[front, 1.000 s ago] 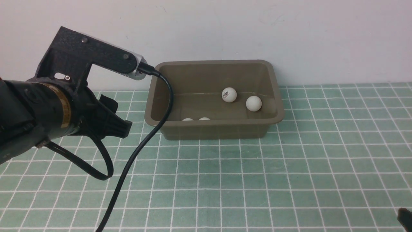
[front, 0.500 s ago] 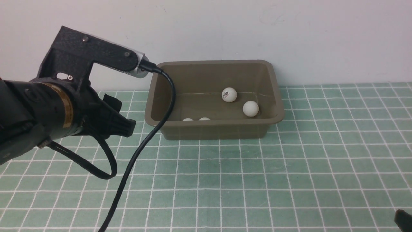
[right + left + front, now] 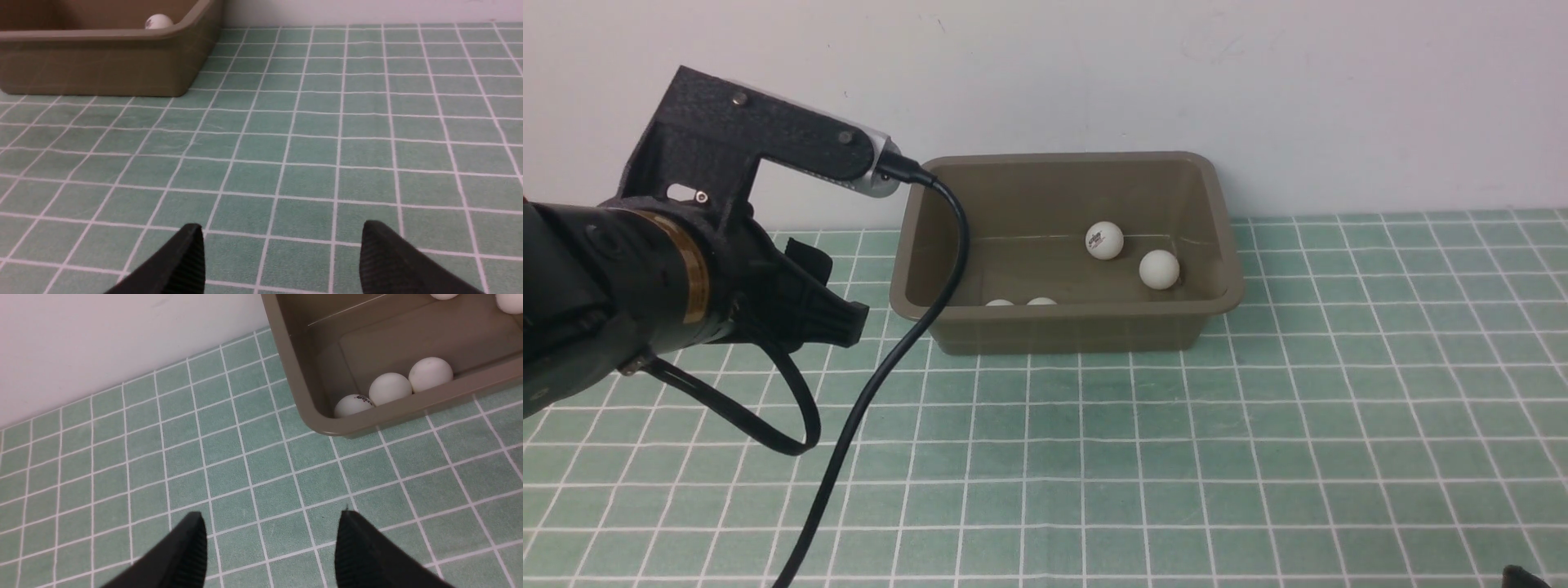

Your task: Put the table tennis balls in the box on the green coffee tablecloth.

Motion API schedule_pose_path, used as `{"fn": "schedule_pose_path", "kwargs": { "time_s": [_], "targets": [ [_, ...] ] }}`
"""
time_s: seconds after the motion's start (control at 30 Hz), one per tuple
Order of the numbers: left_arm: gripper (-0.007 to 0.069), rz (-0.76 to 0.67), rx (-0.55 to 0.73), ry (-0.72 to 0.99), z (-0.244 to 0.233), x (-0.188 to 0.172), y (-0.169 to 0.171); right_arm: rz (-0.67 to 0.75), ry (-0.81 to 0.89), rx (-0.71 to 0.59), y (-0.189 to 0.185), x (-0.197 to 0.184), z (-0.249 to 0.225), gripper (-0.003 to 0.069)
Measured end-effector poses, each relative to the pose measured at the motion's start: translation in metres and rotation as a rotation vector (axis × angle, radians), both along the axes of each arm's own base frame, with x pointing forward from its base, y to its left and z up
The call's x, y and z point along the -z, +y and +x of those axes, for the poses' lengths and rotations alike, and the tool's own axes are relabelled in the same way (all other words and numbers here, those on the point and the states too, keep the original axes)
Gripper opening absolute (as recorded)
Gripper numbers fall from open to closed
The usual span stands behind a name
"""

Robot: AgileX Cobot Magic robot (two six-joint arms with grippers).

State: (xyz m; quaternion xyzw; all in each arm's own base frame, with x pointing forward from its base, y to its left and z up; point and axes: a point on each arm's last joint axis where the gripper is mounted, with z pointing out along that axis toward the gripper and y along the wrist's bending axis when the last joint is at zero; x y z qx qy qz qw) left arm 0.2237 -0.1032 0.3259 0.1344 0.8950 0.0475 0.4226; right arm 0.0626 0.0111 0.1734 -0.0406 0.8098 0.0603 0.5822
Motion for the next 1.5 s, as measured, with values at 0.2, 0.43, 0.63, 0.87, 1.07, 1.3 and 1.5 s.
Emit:
{"fn": "schedule_pose_path", "kwargs": {
  "time_s": [0.2,0.43,0.63,0.87,1.07,1.3,1.5],
  "targets": [
    [0.0384,0.000,0.000,0.000,0.0000,0.0000,0.0000,-0.001,-0.009,0.086,-0.0054,-0.0006,0.0004,0.0462],
    [0.0384,0.000,0.000,0.000,0.0000,0.0000,0.0000,-0.059,-0.013,0.140,-0.0104,-0.0006,0.0005,0.0462],
    [0.0384,0.000,0.000,0.000,0.0000,0.0000,0.0000,-0.074,-0.073,0.142,-0.0107,-0.0042,-0.0025,0.0462],
    [0.0384,0.000,0.000,0.000,0.0000,0.0000,0.0000,-0.074,-0.105,0.143,-0.0106,-0.0061,-0.0043,0.0462],
    [0.0384,0.000,0.000,0.000,0.0000,0.0000,0.0000,-0.074,-0.105,0.143,-0.0106,-0.0061,-0.0043,0.0462],
    [0.0384,0.000,0.000,0.000,0.0000,0.0000,0.0000,-0.074,-0.105,0.143,-0.0106,-0.0061,-0.0043,0.0462],
    [0.0384,0.000,0.000,0.000,0.0000,0.0000,0.0000,-0.074,-0.105,0.143,-0.0106,-0.0061,-0.0043,0.0462]
  ]
}}
